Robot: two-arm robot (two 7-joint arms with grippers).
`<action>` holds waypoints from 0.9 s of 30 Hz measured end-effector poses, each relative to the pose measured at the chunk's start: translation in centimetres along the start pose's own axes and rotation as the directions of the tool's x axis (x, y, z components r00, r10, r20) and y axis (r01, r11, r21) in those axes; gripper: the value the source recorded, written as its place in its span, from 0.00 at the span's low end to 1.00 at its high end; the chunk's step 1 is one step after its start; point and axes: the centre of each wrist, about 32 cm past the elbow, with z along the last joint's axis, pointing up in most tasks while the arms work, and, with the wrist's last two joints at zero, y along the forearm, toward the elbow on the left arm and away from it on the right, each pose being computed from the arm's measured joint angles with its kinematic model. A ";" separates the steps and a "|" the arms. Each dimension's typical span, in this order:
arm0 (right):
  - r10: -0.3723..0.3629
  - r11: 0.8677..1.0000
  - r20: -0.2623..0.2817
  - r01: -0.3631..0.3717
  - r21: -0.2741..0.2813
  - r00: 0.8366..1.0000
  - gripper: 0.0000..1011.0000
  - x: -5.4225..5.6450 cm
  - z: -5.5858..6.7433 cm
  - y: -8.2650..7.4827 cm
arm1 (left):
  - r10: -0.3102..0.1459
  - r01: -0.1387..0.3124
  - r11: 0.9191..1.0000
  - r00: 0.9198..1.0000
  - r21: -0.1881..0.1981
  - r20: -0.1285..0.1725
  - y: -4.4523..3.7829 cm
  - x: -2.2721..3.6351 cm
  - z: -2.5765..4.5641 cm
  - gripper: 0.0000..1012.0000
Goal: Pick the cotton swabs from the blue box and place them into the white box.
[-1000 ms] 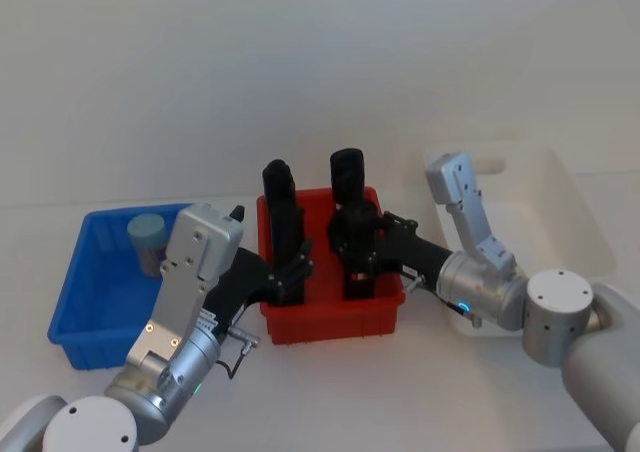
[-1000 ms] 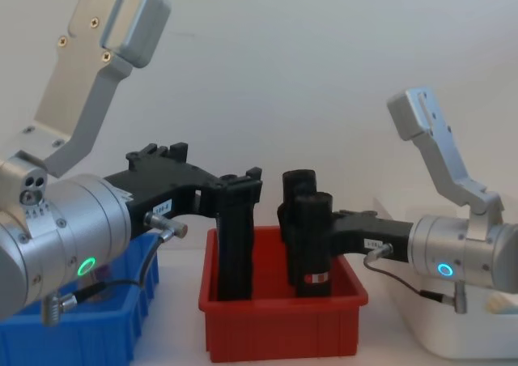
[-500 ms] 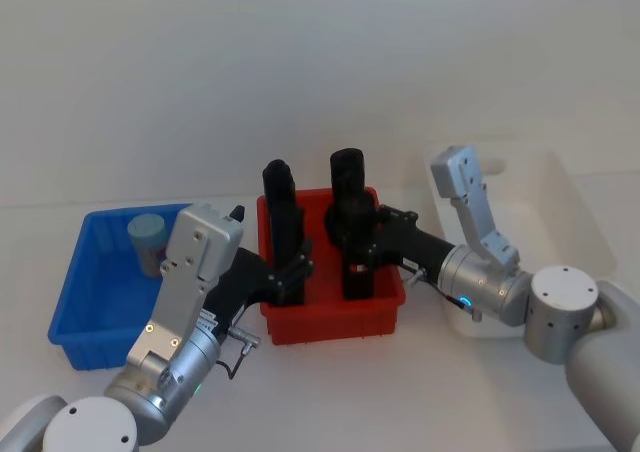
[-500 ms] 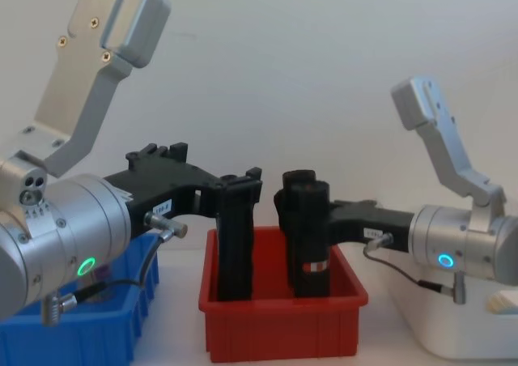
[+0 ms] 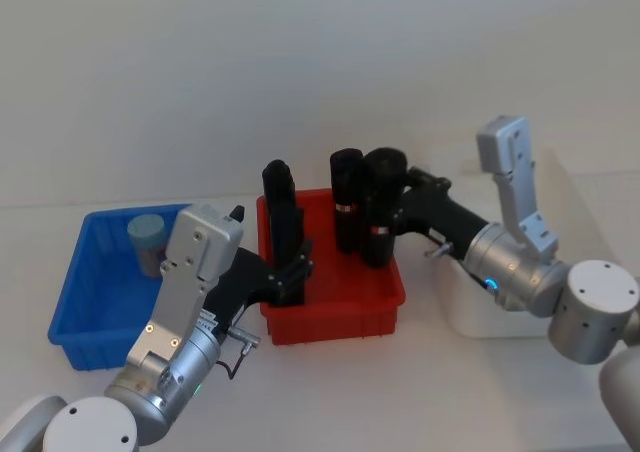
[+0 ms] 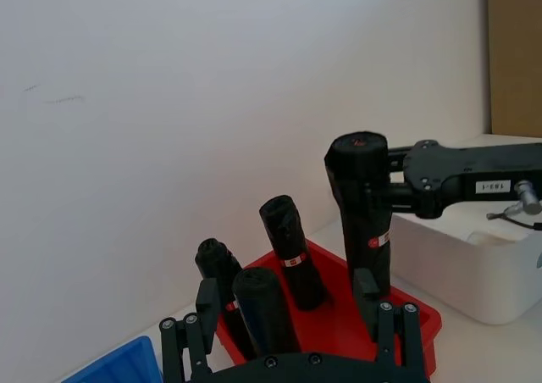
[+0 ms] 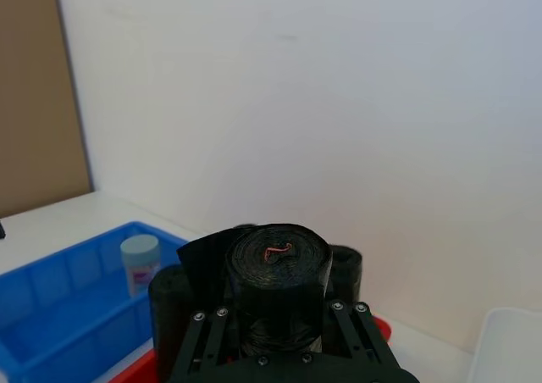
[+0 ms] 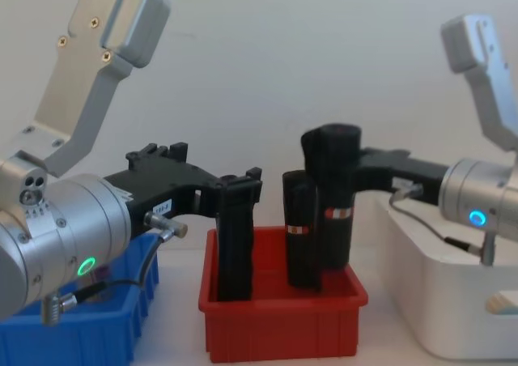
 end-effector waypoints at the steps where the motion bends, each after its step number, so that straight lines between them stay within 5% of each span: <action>1: -0.005 1.000 0.002 0.005 0.006 1.000 0.48 0.0 0.2 -0.2 | 0.000 0.000 1.000 1.000 0.000 0.000 0.00 0.00 0.00 0.99; 12: -0.147 0.987 0.014 0.145 0.062 0.989 0.48 -0.4 3.0 -2.8 | 0.000 0.000 1.000 1.000 0.000 0.000 0.00 0.00 0.00 0.99; 27: -0.349 0.937 0.026 0.348 0.038 0.937 0.48 -0.2 5.3 -6.5 | 0.000 0.000 1.000 1.000 0.000 0.000 0.00 0.00 0.00 0.99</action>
